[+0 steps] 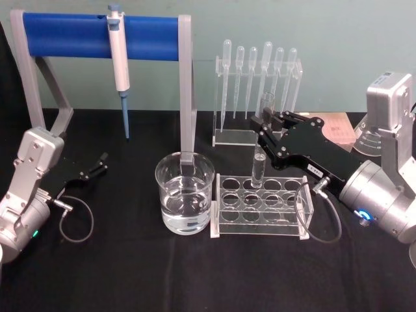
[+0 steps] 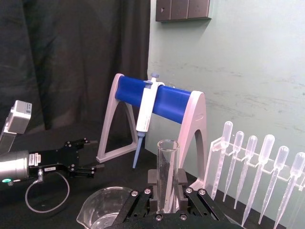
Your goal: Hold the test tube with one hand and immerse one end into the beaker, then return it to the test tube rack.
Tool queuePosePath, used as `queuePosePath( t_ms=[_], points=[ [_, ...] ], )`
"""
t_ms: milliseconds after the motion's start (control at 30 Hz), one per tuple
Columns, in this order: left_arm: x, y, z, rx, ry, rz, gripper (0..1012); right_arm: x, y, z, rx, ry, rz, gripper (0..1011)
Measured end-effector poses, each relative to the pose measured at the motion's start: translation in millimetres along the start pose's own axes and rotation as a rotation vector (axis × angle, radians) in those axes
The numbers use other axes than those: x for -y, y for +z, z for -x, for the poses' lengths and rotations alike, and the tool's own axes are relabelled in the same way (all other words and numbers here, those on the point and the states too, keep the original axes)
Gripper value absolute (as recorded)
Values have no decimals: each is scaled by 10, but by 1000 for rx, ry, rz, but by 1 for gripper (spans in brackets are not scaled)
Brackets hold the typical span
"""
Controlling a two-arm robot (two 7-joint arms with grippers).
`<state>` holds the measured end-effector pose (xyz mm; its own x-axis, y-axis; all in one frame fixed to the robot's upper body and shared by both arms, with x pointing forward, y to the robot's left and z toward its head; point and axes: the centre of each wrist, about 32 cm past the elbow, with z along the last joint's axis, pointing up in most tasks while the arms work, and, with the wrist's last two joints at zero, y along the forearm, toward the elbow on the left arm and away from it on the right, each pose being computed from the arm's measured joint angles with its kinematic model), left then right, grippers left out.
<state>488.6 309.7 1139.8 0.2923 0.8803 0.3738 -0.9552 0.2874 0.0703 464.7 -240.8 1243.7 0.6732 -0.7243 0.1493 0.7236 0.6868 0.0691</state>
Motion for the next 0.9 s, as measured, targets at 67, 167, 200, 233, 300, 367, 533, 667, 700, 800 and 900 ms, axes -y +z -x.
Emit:
queuePosePath(
  t_ms=[67, 167, 200, 233, 300, 367, 533, 667, 700, 800, 900],
  points=[
    [0, 0, 0, 0, 0, 0, 1000, 0, 0, 0, 0, 0, 0, 225],
    [0, 0, 0, 0, 0, 0, 1000, 0, 0, 0, 0, 0, 0, 224],
    [0, 0, 0, 0, 0, 0, 1000, 0, 0, 0, 0, 0, 0, 224],
    [0, 0, 0, 0, 0, 0, 1000, 0, 0, 0, 0, 0, 0, 224],
    [0, 0, 0, 0, 0, 0, 1000, 0, 0, 0, 0, 0, 0, 225],
    [0, 0, 0, 0, 0, 0, 1000, 0, 0, 0, 0, 0, 0, 224],
    [0, 0, 0, 0, 0, 0, 1000, 0, 0, 0, 0, 0, 0, 225],
    [0, 0, 0, 0, 0, 0, 1000, 0, 0, 0, 0, 0, 0, 224],
    [0, 0, 0, 0, 0, 0, 1000, 0, 0, 0, 0, 0, 0, 224],
    [0, 0, 0, 0, 0, 0, 1000, 0, 0, 0, 0, 0, 0, 224],
    [0, 0, 0, 0, 0, 0, 1000, 0, 0, 0, 0, 0, 0, 225]
  ],
)
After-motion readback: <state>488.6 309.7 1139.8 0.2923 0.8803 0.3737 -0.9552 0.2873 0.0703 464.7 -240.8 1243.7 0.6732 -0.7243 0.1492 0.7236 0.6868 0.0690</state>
